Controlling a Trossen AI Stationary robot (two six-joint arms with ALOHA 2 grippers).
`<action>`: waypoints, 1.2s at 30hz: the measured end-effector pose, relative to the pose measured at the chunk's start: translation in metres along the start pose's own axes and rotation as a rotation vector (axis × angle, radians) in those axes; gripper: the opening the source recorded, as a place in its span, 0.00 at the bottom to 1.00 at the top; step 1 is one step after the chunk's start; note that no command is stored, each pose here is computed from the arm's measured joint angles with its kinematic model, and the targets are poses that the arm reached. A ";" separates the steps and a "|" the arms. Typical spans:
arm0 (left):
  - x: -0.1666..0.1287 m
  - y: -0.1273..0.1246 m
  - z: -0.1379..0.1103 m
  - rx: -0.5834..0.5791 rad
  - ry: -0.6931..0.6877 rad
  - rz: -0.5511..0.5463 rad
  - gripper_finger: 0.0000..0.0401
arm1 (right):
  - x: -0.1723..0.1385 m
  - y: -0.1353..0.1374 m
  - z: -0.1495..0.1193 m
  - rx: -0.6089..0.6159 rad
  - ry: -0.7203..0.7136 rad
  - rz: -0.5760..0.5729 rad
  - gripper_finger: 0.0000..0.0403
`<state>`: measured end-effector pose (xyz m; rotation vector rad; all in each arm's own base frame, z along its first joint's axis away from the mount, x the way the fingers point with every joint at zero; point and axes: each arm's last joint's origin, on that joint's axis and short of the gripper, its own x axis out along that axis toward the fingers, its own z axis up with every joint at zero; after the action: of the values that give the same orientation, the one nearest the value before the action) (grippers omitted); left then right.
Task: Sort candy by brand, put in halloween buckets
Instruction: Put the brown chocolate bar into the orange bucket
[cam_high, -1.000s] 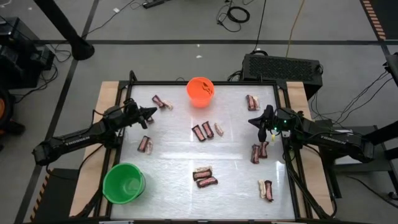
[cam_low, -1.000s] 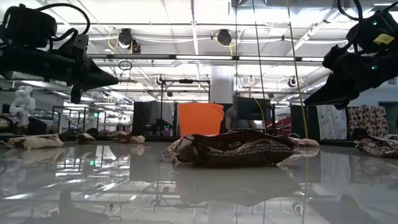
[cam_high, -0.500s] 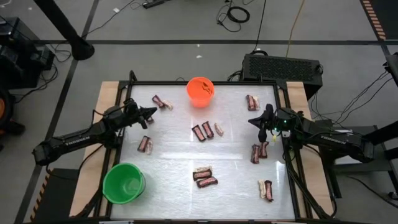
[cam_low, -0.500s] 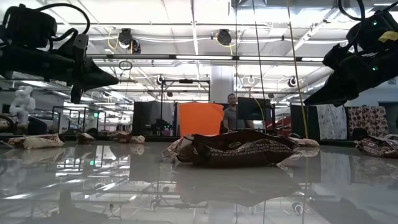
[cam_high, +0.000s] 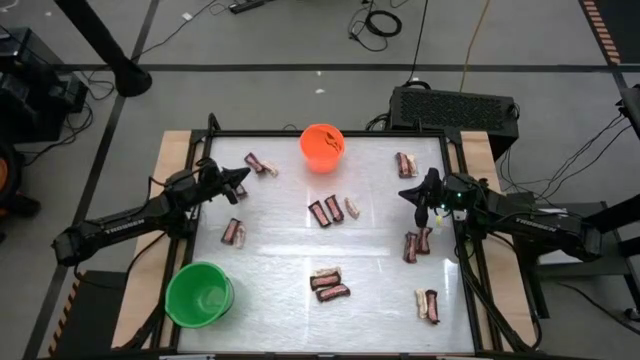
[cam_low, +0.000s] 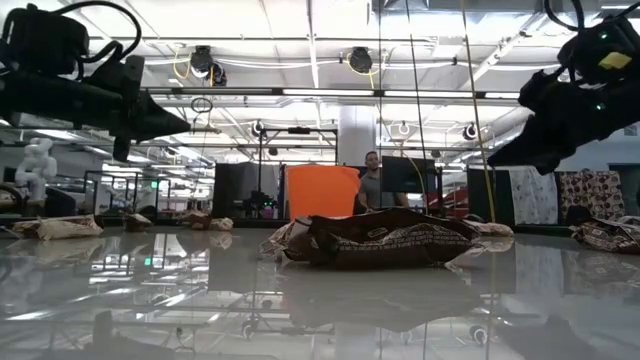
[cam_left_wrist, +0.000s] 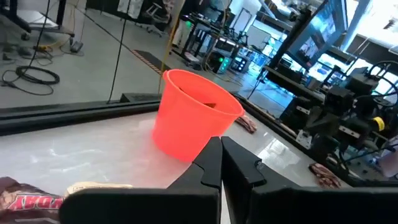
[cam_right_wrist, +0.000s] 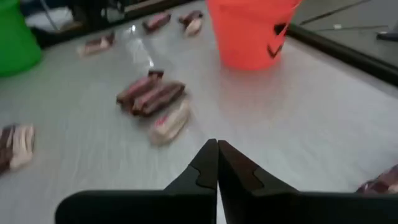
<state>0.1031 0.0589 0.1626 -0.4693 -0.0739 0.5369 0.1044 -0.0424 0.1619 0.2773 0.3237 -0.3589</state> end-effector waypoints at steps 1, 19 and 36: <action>0.000 0.000 0.000 0.003 -0.004 0.000 0.01 | 0.000 0.001 0.003 -0.001 -0.033 0.007 0.00; 0.012 -0.044 0.051 0.337 0.038 -0.279 0.01 | 0.010 0.022 0.049 -0.127 -0.474 0.282 0.00; 0.073 -0.121 0.030 0.517 0.346 -0.424 0.01 | 0.029 0.062 0.070 -0.130 -0.505 0.559 0.00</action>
<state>0.2180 0.0173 0.2397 -0.0281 0.2877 0.0421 0.1715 -0.0178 0.2283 0.1322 -0.2306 0.1489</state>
